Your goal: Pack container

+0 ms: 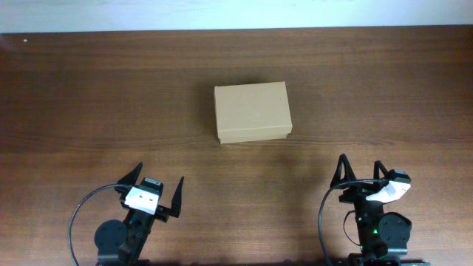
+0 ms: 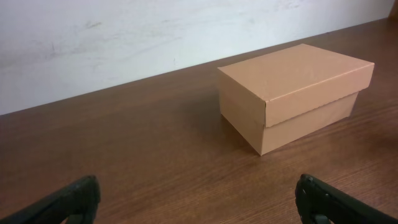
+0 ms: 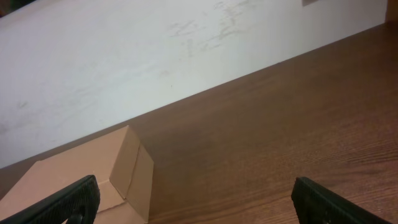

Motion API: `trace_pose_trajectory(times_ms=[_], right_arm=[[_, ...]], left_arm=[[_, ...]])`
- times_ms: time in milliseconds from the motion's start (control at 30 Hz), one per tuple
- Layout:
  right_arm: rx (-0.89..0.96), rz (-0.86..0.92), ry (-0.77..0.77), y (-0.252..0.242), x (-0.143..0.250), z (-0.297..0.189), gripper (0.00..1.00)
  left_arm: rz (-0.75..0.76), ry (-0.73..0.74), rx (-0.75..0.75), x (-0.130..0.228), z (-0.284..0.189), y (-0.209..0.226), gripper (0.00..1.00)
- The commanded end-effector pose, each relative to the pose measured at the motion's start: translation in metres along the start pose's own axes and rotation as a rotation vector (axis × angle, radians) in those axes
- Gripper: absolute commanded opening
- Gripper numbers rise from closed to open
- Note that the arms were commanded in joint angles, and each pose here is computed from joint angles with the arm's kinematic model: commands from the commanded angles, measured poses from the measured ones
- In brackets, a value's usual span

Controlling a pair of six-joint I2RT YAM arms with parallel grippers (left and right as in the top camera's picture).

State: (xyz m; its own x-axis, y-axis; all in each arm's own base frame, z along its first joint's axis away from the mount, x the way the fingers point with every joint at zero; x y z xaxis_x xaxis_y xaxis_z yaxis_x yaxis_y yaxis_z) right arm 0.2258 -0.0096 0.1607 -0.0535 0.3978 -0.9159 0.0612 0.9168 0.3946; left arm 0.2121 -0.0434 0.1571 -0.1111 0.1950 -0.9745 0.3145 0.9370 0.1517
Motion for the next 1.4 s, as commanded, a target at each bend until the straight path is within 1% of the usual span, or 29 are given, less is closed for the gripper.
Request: trace_pose_trajectory(times_ms=[0,67,133,267,467,1367], right_arm=[[0.003,0.005,0.000,-0.001,0.003,0.000,0.99],[0.003,0.005,0.000,-0.001,0.003,0.000,0.99],[0.003,0.005,0.000,-0.001,0.003,0.000,0.99],[0.003,0.005,0.000,-0.001,0.003,0.000,0.99],[0.003,0.005,0.000,-0.001,0.003,0.000,0.99],[0.003,0.005,0.000,-0.001,0.003,0.000,0.99]], left_arm=[[0.004,-0.003,-0.010,0.001,0.000,0.001,0.99],[0.008,-0.016,-0.014,-0.002,0.000,0.002,1.00],[0.025,-0.070,-0.029,-0.014,0.000,0.005,1.00],[0.004,0.006,-0.059,0.003,0.000,0.009,1.00],[0.004,0.038,-0.217,0.007,-0.003,0.032,0.99],[0.002,0.044,-0.215,0.009,-0.003,0.032,1.00]])
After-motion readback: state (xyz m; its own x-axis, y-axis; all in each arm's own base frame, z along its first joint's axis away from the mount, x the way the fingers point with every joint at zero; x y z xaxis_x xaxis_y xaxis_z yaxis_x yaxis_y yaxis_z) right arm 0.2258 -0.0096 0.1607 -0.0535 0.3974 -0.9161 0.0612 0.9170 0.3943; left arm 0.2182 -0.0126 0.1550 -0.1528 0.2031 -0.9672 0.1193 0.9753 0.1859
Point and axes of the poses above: each gripper's point midway between its finger pads, its own z axis out along the fingers, its own y axis along the line the jaws close on, x = y × z, the point moved 2 cm from there along -z, back along the fingers, and after that the axes turned 2 degrees about z, right-handed, at the moved point
